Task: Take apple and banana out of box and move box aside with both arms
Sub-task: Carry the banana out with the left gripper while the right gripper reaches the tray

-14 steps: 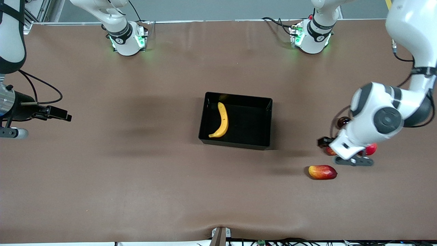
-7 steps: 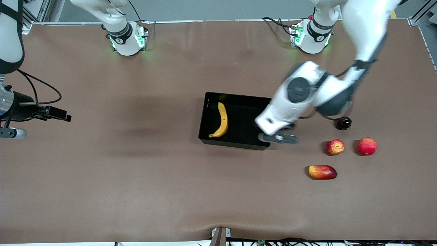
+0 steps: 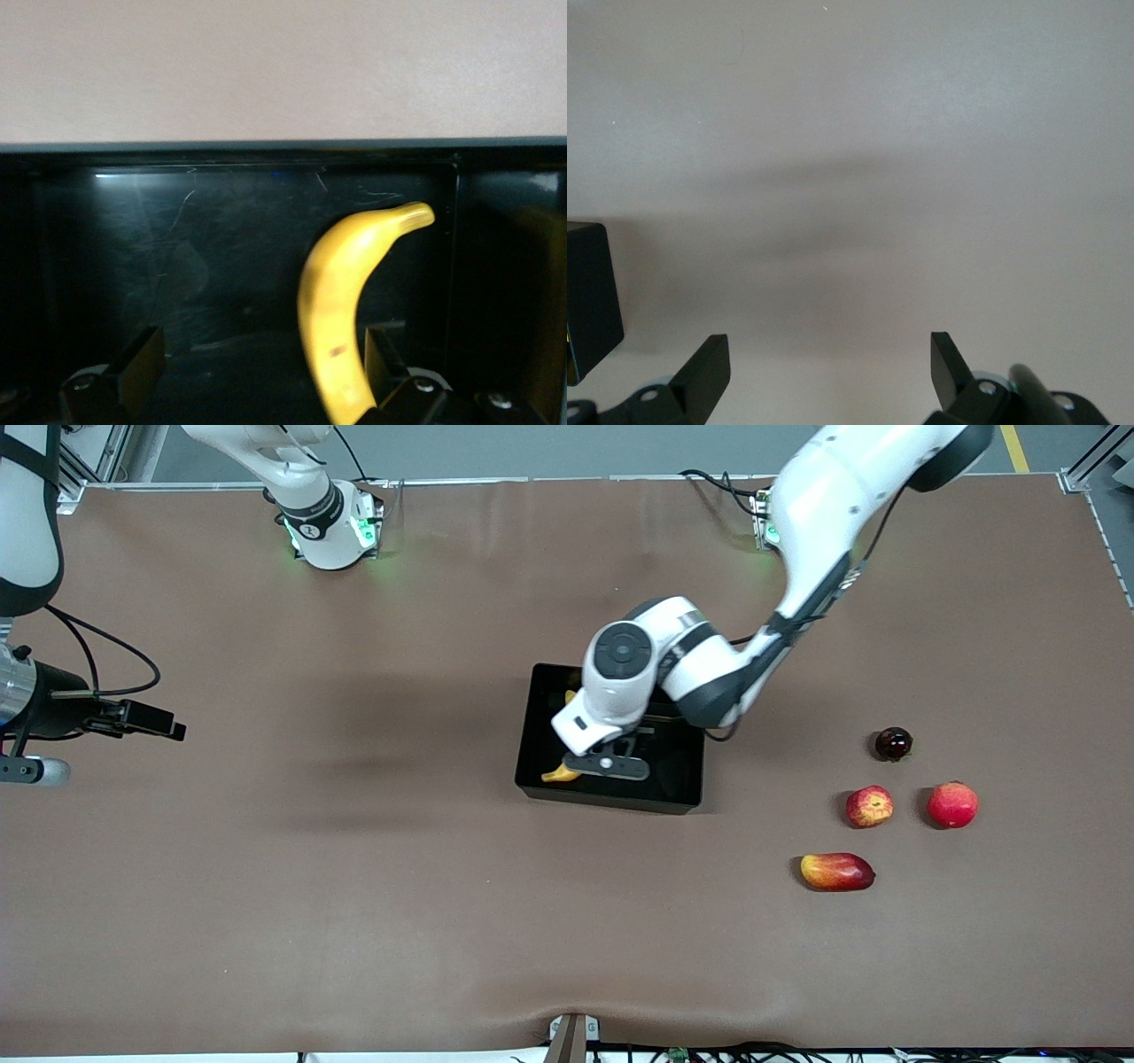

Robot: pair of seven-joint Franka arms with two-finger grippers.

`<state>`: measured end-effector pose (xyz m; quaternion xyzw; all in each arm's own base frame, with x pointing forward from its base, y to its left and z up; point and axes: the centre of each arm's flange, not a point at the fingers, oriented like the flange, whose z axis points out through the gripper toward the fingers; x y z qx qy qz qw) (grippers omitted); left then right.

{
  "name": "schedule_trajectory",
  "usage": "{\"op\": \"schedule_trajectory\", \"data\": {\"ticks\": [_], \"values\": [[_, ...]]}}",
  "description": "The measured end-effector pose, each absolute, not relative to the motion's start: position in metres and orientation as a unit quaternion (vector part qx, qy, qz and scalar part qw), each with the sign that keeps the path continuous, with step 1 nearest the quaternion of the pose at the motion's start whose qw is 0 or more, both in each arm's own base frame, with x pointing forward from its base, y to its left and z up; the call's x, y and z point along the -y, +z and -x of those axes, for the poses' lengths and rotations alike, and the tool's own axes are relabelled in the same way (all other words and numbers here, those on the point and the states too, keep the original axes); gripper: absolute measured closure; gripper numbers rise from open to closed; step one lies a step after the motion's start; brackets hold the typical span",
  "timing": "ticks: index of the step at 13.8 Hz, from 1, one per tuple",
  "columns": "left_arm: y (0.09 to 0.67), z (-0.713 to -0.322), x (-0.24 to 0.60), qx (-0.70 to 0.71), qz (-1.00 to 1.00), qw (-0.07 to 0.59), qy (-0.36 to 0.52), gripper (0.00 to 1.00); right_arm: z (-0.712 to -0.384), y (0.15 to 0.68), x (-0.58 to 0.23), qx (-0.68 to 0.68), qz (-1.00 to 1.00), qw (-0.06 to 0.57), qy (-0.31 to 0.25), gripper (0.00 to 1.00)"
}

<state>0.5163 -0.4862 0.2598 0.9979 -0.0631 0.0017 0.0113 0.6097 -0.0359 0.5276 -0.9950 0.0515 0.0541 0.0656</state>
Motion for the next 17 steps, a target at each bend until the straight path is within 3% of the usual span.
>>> {"op": "schedule_trajectory", "data": {"ticks": [6, 12, 17], "values": [[0.185, -0.486, 0.518, 0.053, -0.998, 0.023, 0.002, 0.04, -0.611, 0.520, 0.025, -0.071, 0.993, 0.065, 0.065, 0.00], [0.192, -0.499, 0.518, 0.046, -0.998, 0.029, 0.012, 0.65, -0.609, 0.517, -0.045, -0.106, 0.989, 0.059, 0.079, 0.00], [0.283, -0.530, 0.491, 0.028, -0.999, -0.004, 0.039, 0.65, -0.604, 0.516, -0.099, -0.117, 0.986, 0.083, 0.089, 0.00]]}}
